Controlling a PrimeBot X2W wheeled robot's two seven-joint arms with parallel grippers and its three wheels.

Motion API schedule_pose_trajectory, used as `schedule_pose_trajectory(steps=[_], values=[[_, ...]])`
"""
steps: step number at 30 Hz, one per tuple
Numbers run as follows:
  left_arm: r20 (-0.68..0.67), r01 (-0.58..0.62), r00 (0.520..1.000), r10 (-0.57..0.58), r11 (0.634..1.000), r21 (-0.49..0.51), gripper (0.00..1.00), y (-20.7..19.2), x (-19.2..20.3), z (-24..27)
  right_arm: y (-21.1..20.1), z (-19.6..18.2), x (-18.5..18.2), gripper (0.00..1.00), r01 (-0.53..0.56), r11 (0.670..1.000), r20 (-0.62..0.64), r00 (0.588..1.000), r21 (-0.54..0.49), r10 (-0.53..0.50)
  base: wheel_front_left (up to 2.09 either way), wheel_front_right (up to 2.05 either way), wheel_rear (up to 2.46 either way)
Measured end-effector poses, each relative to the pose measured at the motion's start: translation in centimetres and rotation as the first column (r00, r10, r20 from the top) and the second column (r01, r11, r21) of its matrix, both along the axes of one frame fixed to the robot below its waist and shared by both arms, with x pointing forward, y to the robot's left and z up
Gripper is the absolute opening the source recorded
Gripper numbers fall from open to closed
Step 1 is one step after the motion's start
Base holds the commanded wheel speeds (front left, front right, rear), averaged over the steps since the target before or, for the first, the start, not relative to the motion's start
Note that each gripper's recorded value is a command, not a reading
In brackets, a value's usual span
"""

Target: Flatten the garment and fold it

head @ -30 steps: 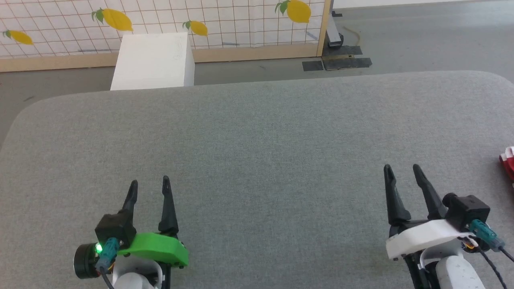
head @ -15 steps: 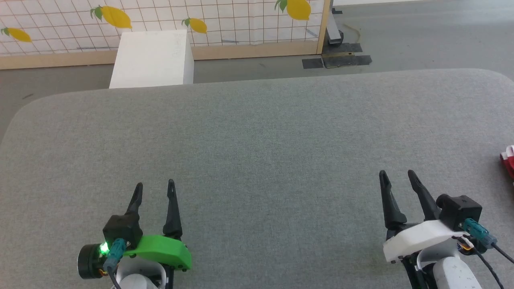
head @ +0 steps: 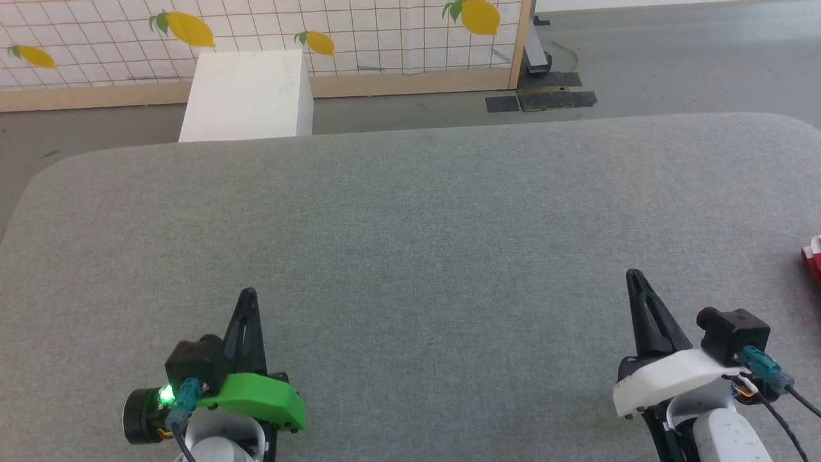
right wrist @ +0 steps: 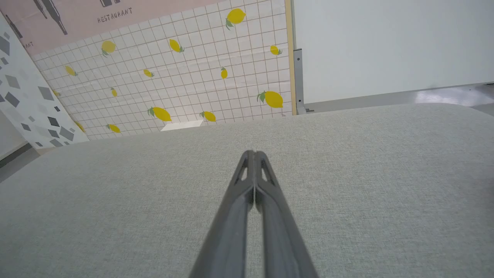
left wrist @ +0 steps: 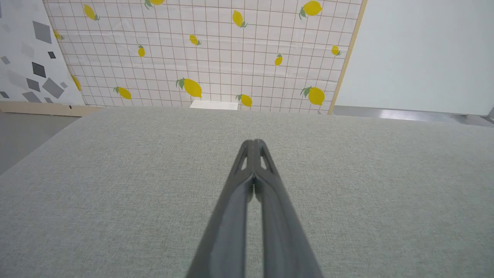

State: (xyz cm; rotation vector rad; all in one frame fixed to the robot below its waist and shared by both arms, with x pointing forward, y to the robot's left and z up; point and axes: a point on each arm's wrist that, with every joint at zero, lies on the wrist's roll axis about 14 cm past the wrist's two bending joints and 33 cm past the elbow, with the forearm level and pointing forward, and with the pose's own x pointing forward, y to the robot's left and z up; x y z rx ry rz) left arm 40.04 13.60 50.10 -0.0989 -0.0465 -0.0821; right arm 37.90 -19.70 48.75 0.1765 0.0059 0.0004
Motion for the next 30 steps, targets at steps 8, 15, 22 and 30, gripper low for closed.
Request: schedule_pose_trajectory(steps=[8,15,22,30], values=[[0.0,-0.006,1.0,0.006,1.0,0.008,0.0,0.3,-0.1,0.3,0.3,0.4,0.1,0.0,-0.013,1.0,0.005,1.0,-0.014,0.013,0.0,0.0,0.0],[0.004,-0.006,1.0,0.006,1.0,0.013,0.0,0.5,-0.1,0.6,0.6,0.7,0.1,0.0,-0.022,0.999,0.006,1.0,-0.026,0.023,0.0,0.0,0.0],[0.002,-0.013,1.0,0.013,1.0,0.018,0.0,0.8,-0.2,0.9,0.8,0.9,0.1,0.0,-0.032,0.999,0.005,0.999,-0.037,0.032,0.0,0.0,0.0],[0.003,-0.02,1.0,0.02,1.0,0.024,0.0,1.1,-0.3,1.2,1.1,1.3,0.2,0.0,-0.043,0.998,0.012,0.999,-0.052,0.043,0.0,0.0,0.0]])
